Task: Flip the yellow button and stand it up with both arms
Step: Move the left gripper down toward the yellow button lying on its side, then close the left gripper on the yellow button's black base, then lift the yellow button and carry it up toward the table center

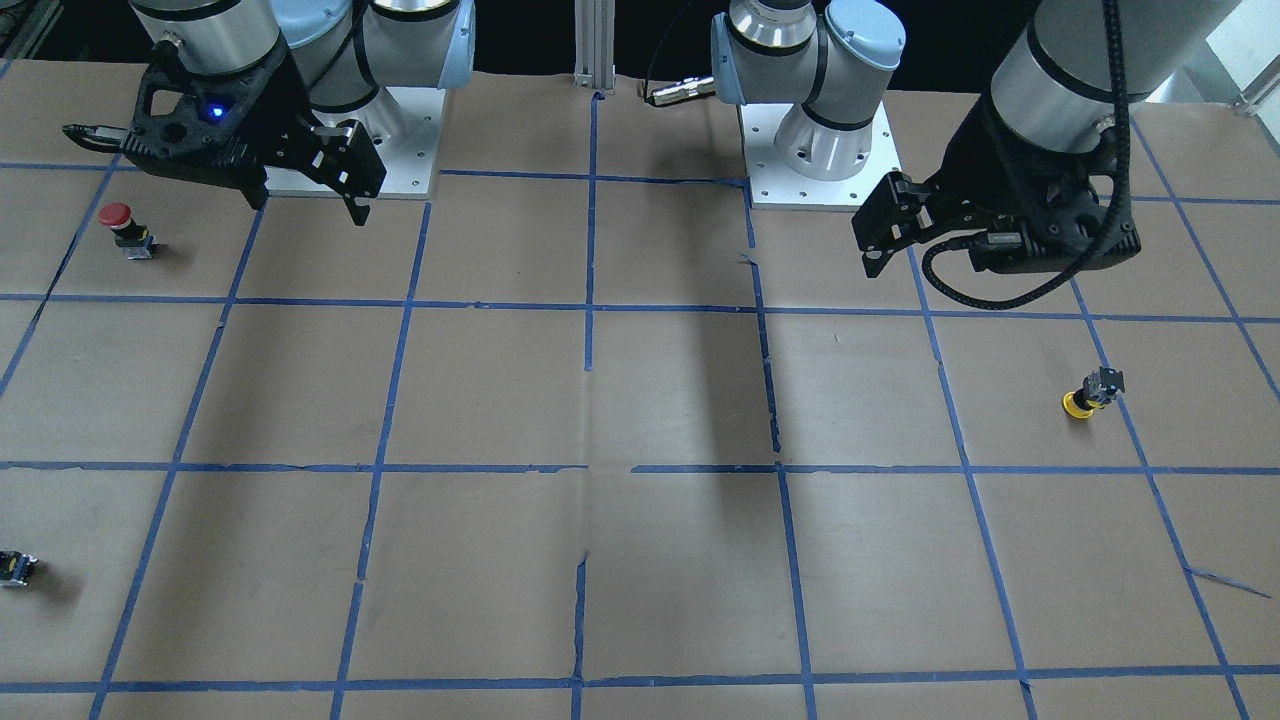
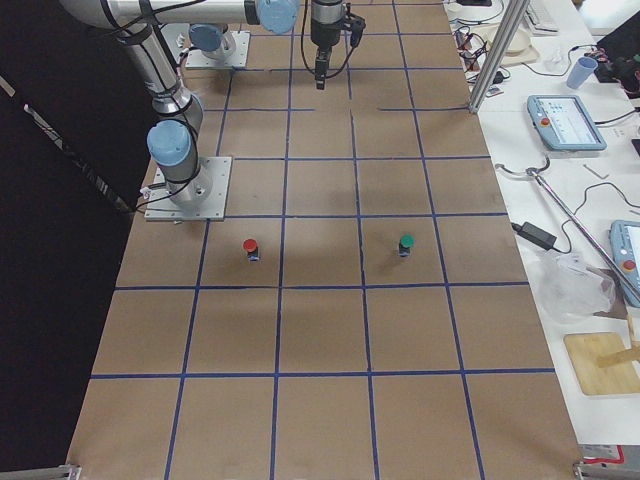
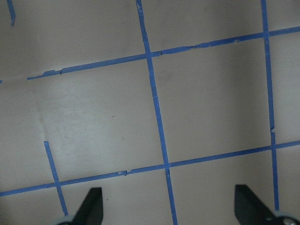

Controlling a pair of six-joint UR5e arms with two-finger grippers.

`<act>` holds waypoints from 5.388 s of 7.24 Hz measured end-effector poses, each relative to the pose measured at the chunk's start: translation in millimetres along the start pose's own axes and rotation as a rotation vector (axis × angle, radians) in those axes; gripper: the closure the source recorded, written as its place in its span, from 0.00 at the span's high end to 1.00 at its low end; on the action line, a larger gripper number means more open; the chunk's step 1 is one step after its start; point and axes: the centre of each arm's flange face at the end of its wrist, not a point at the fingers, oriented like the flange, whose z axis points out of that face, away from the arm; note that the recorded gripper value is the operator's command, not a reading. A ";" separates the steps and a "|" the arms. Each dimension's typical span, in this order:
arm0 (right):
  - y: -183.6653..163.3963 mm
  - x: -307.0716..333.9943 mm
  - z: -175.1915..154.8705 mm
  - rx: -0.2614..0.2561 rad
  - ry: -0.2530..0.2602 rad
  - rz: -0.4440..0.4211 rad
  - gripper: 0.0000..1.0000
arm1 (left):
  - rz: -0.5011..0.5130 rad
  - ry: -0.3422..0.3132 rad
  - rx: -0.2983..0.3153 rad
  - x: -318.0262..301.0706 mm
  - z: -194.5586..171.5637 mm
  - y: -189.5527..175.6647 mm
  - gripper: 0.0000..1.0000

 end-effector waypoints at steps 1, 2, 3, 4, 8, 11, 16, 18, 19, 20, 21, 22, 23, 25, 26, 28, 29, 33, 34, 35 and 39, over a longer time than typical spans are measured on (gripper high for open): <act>0.0 0.0 0.1 0.000 0.000 -0.002 1.00 | -0.006 0.007 -0.003 -2.9 5.1 -0.1 1.00; -0.1 0.2 0.1 0.000 0.002 -0.005 1.00 | -0.006 0.013 0.004 -5.3 7.8 -0.1 1.00; -0.2 0.5 0.1 0.001 0.005 -0.006 1.00 | -0.010 0.015 0.009 -12.1 9.6 -2.4 1.00; -0.2 0.6 0.1 0.001 0.007 -0.006 1.00 | -0.022 0.020 0.005 -32.4 13.2 -9.1 0.99; -1.7 0.1 -0.7 0.011 0.002 -0.007 1.00 | 0.019 0.051 -0.002 -204.4 97.2 -43.6 0.99; -2.2 0.2 -1.3 0.017 0.003 -0.006 1.00 | 0.135 0.053 0.036 -359.6 181.5 -41.0 0.99; -2.7 0.1 -1.6 0.021 0.002 -0.006 1.00 | 0.190 0.052 0.038 -393.5 293.6 -8.3 0.98; -2.8 0.5 -1.6 0.022 0.006 -0.007 1.00 | 0.192 0.033 0.047 -382.6 307.9 5.5 0.93; -2.5 0.9 -1.2 0.019 0.010 -0.007 1.00 | 0.192 0.026 0.051 -382.6 306.7 6.3 0.92; -2.5 1.1 -1.1 0.019 0.012 -0.005 1.00 | 0.195 0.019 0.057 -384.0 303.3 4.8 0.92; -2.6 1.2 -1.3 0.019 0.010 0.000 1.00 | 0.197 0.013 0.063 -385.5 299.3 3.3 0.89; -2.6 1.4 -1.0 0.016 0.007 0.003 1.00 | 0.204 0.008 0.068 -386.2 295.6 2.7 0.80; -2.3 1.6 -0.5 0.012 0.007 0.005 1.00 | 0.218 0.003 0.072 -386.4 292.5 2.3 0.80; -3.5 3.8 -0.3 0.009 0.002 0.012 1.00 | 0.258 0.005 0.072 -385.9 292.8 2.0 0.80; -3.9 4.9 -0.1 0.009 0.002 0.015 1.00 | 0.285 0.007 0.073 -385.8 293.2 1.8 0.73; -3.7 5.3 1.0 0.003 0.003 0.015 1.00 | 0.348 0.001 0.077 -386.7 293.3 0.4 0.59; -3.7 5.4 1.3 0.002 0.004 0.015 1.00 | 0.366 -0.001 0.078 -386.7 293.6 -0.2 0.44; -3.6 5.6 0.3 0.005 0.005 0.015 1.00 | 0.396 -0.022 0.091 -381.5 283.0 -1.4 0.21; -3.7 5.6 -0.1 0.007 0.005 0.015 1.00 | 0.405 -0.033 0.102 -376.6 274.6 -1.4 0.21; -3.8 5.5 -0.1 0.008 0.004 0.015 1.00 | 0.422 -0.038 0.122 -360.9 257.4 -0.6 0.21; -11.0 4.6 9.6 -0.024 0.007 0.074 1.00 | 0.391 0.326 0.156 -198.0 184.2 25.4 0.21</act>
